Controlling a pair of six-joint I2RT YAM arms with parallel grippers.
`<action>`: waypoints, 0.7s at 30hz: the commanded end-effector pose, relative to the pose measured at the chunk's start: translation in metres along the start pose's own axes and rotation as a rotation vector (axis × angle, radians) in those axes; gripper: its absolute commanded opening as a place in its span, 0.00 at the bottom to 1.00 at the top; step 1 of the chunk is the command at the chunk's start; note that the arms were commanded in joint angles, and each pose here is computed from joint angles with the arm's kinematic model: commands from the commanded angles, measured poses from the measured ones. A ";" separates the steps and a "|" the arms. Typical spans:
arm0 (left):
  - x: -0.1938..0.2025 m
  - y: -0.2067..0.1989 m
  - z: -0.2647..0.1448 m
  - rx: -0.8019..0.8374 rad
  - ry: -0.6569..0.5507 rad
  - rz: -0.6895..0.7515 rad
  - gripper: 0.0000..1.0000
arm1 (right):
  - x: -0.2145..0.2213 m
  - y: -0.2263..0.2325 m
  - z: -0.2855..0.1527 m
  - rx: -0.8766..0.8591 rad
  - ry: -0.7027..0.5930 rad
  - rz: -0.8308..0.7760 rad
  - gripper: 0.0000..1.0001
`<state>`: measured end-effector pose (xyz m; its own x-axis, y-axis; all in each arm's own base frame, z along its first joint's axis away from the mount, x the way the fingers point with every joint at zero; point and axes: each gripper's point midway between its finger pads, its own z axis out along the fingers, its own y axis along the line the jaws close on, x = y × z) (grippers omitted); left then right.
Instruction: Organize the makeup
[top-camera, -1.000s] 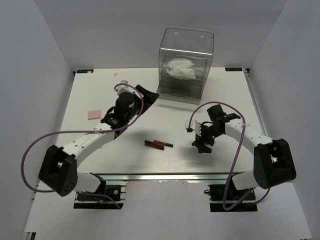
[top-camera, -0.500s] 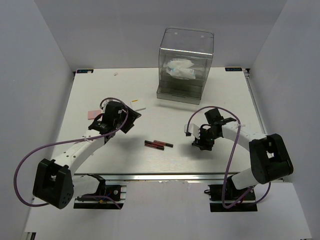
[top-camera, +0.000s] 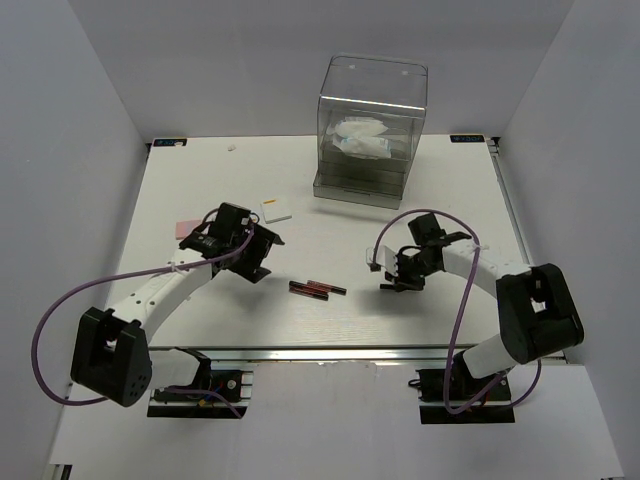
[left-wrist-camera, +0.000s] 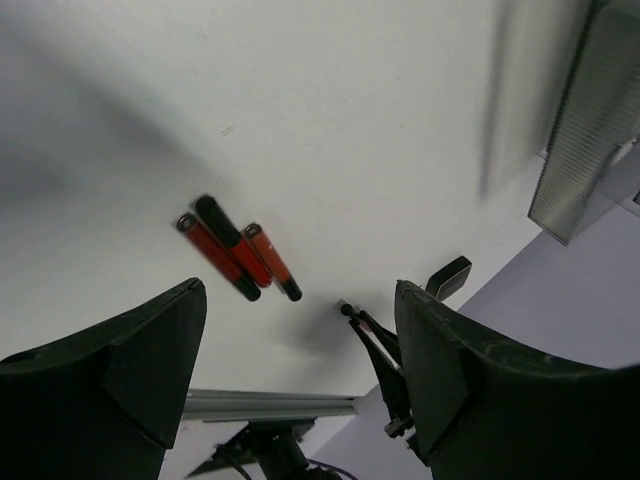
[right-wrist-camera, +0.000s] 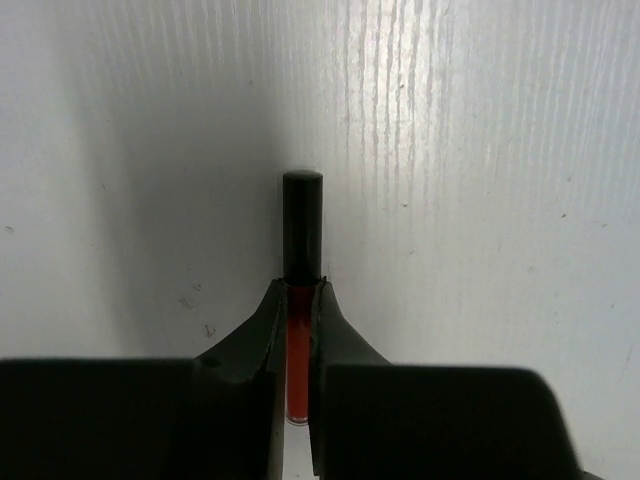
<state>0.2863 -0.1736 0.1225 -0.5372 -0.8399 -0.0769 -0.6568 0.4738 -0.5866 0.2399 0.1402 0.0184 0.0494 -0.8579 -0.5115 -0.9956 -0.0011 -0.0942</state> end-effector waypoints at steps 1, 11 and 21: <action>0.017 0.016 -0.002 -0.057 0.080 -0.139 0.85 | -0.039 -0.014 -0.015 -0.014 -0.118 0.015 0.00; 0.036 0.030 0.002 -0.179 0.131 -0.171 0.85 | -0.167 -0.186 -0.110 0.458 -0.427 0.206 0.00; 0.049 0.031 0.014 -0.206 0.167 -0.154 0.82 | -0.156 -0.269 -0.101 0.688 -0.321 0.120 0.00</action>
<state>0.2384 -0.1961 0.0749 -0.4892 -0.8620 0.1329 -0.8326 0.4162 -0.3654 0.4658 0.2237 0.1910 0.0102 -0.6257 -0.7800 -0.8017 0.4611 -0.3804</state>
